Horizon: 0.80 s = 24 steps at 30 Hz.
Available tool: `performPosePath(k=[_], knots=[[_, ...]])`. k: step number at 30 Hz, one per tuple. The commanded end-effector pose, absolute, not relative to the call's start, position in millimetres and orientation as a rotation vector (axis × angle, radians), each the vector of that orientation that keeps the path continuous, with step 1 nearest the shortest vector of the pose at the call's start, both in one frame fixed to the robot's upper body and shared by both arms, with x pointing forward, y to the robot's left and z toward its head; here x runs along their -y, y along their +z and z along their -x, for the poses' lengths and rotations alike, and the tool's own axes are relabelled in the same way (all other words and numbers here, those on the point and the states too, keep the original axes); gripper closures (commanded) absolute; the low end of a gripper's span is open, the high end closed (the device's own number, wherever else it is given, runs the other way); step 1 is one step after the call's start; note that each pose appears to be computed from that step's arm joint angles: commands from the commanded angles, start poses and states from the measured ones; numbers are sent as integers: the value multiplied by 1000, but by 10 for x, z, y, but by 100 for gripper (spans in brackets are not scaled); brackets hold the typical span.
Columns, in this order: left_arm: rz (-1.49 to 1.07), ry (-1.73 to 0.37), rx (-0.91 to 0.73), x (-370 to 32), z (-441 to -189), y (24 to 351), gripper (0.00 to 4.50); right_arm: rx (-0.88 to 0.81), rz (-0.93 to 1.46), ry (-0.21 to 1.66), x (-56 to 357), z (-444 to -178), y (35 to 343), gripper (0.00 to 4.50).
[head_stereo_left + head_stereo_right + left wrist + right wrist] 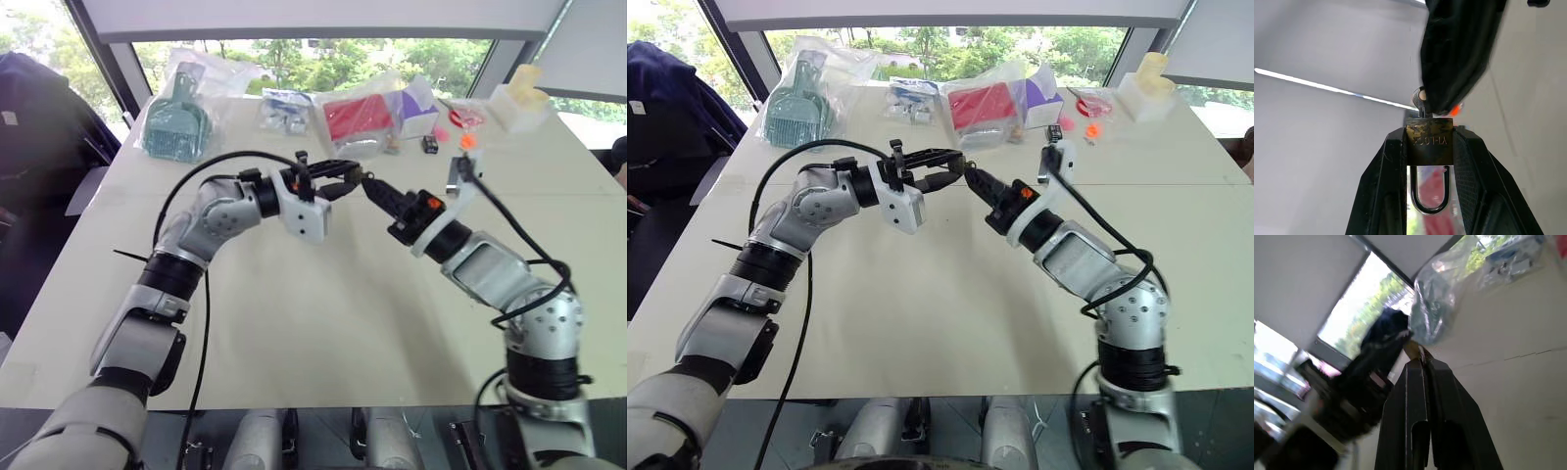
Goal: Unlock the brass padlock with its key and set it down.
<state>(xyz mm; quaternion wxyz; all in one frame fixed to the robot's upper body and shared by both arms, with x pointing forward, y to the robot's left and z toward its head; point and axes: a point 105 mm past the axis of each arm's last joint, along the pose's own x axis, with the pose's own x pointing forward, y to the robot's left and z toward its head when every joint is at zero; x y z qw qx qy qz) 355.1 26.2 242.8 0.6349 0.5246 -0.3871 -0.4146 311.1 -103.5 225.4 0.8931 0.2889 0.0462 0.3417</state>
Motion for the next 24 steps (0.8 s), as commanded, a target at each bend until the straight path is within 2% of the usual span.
performPosePath(k=[1, 5, 6, 14, 22, 24], knots=[[-1147, -968, 909, -270, -3525, 2655, 380, -71, -465, 809, 990, -3012, 2286, 251], [-1136, -1015, 903, -250, -3477, 2601, 380, -54, -371, 833, 1023, -3019, 2265, 44], [-1135, -1027, 903, -242, -3458, 2583, 380, -41, -363, 836, 1033, -3024, 2278, 5], [-1124, -1085, 921, -178, -3320, 2490, 380, 35, -379, 827, 1076, -3124, 2400, 5], [-1114, -1072, 930, -173, -3318, 2534, 380, 35, -408, 844, 1048, -3139, 2400, 5], [-1120, -1070, 930, -180, -3318, 2527, 380, 30, -423, 854, 1032, -3129, 2390, 59]])
